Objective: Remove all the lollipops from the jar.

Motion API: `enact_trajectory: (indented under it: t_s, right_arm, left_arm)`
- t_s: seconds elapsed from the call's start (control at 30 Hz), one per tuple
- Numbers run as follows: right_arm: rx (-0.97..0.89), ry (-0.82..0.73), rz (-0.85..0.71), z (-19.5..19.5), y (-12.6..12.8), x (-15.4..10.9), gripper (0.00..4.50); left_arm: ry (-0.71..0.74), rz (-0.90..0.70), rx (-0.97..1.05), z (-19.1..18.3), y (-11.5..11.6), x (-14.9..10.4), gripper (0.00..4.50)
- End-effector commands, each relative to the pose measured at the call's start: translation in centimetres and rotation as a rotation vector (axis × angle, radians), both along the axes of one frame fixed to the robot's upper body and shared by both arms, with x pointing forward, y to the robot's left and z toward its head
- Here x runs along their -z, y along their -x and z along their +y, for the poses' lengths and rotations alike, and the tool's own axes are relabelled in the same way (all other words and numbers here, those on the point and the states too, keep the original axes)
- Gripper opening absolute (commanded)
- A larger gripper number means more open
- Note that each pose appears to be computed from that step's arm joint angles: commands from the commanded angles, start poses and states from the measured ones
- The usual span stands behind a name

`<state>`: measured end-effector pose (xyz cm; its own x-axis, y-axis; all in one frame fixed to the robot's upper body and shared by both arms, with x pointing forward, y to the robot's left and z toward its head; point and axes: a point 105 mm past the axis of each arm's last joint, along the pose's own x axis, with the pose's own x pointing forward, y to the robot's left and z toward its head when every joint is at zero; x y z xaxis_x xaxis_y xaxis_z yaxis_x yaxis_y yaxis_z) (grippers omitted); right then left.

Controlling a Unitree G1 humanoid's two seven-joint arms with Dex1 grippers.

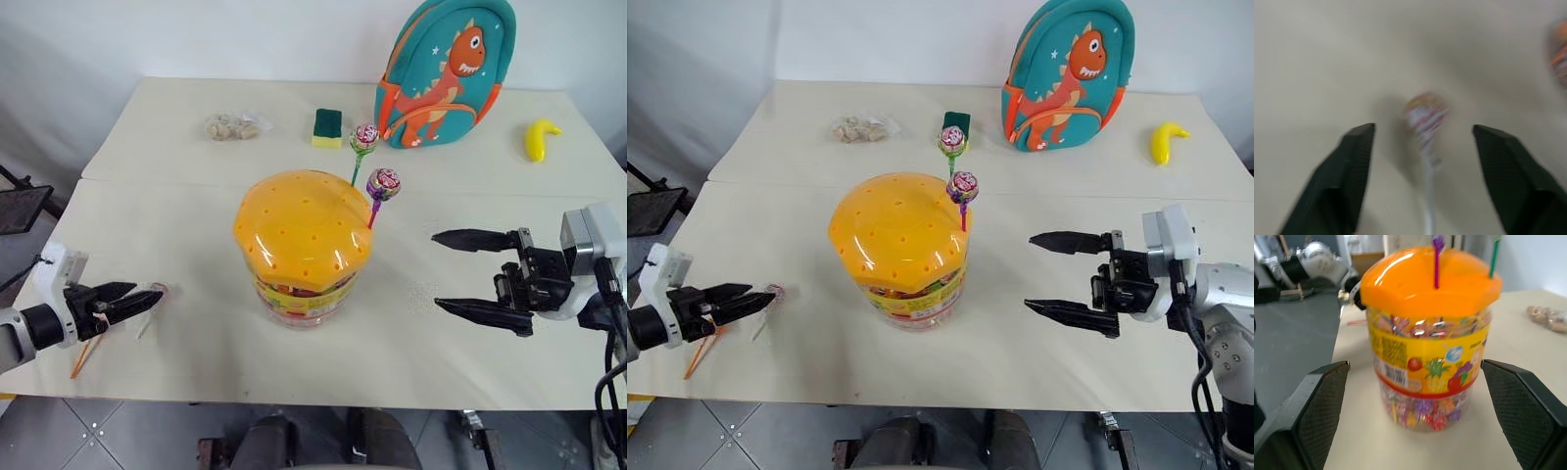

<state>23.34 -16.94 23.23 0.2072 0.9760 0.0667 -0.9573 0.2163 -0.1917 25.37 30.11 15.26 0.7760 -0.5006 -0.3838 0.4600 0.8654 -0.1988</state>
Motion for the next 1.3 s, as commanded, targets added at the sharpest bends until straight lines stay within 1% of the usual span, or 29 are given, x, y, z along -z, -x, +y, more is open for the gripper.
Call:
enact_trajectory:
  t_s: [0.03,0.1,0.13,0.2,0.27,0.37,0.43,0.5,0.73,0.83,0.97,1.0,1.07,1.1,1.17,1.2,1.23,1.3]
  right_arm:
    - [0.033,-0.071,-0.005,-0.9,1.0,-1.9,4.50]
    - [0.014,-0.105,0.030,-1.0,1.8,-2.4,4.50]
    - [0.006,-0.117,0.038,-0.9,2.0,-2.6,4.50]
    - [-0.044,-0.153,0.034,0.2,2.5,-3.3,4.50]
    - [-0.093,-0.170,0.004,1.9,2.6,-3.9,4.50]
    - [-0.119,-0.152,-0.028,3.6,2.2,-4.1,4.50]
    - [-0.115,-0.167,-0.048,4.4,1.6,-4.4,4.50]
    - [-0.120,-0.168,-0.068,5.4,1.0,-4.6,4.50]
    - [-0.159,-0.191,-0.082,8.0,-0.2,-5.0,4.50]
    - [-0.165,-0.186,-0.081,8.8,-0.6,-4.9,3.88]
    - [-0.164,-0.179,-0.090,9.1,-1.2,-4.9,2.59]
    - [-0.167,-0.179,-0.095,9.1,-1.2,-5.0,2.15]
    - [-0.173,-0.184,-0.101,9.0,-1.3,-5.1,1.56]
    - [-0.176,-0.187,-0.103,8.9,-1.3,-5.2,1.19]
    - [-0.202,-0.224,-0.095,8.5,-1.2,-5.8,0.48]
    - [-0.209,-0.270,-0.086,8.0,-1.3,-6.5,0.13]
    - [-0.223,-0.331,-0.086,7.1,-1.2,-7.8,0.02]
    - [-0.210,-0.419,-0.093,5.4,-1.2,-9.9,0.02]
  left_arm:
    - [-0.004,-0.270,0.183,0.7,1.4,-4.9,4.34]
    - [0.008,-0.446,0.278,0.7,2.3,-7.5,4.34]
    - [0.009,-0.490,0.304,0.7,2.5,-8.1,4.34]
    - [0.035,-0.555,0.389,-1.3,2.3,-9.4,4.34]
    - [0.076,-0.633,0.462,-3.7,2.1,-10.4,4.34]
    - [0.137,-0.715,0.516,-5.7,2.3,-11.0,4.34]
    - [0.167,-0.728,0.539,-6.5,2.6,-11.1,4.34]
    - [0.193,-0.707,0.573,-7.0,3.0,-10.8,4.34]
    - [0.237,-0.699,0.615,-7.8,3.7,-10.5,4.34]
    - [0.269,-0.697,0.648,-8.3,4.2,-10.4,4.39]
    - [0.279,-0.691,0.674,-8.8,4.5,-10.4,4.39]
    - [0.280,-0.694,0.677,-8.8,4.5,-10.5,4.39]
    - [0.282,-0.698,0.684,-8.9,4.6,-10.6,4.39]
    - [0.283,-0.700,0.687,-8.9,4.7,-10.7,4.39]
    - [0.294,-0.713,0.709,-9.1,4.9,-11.0,4.39]
    - [0.300,-0.723,0.723,-9.2,4.9,-11.2,4.39]
    - [0.302,-0.730,0.744,-9.5,5.0,-11.5,4.39]
    - [0.296,-0.734,0.772,-9.8,5.0,-11.7,4.39]
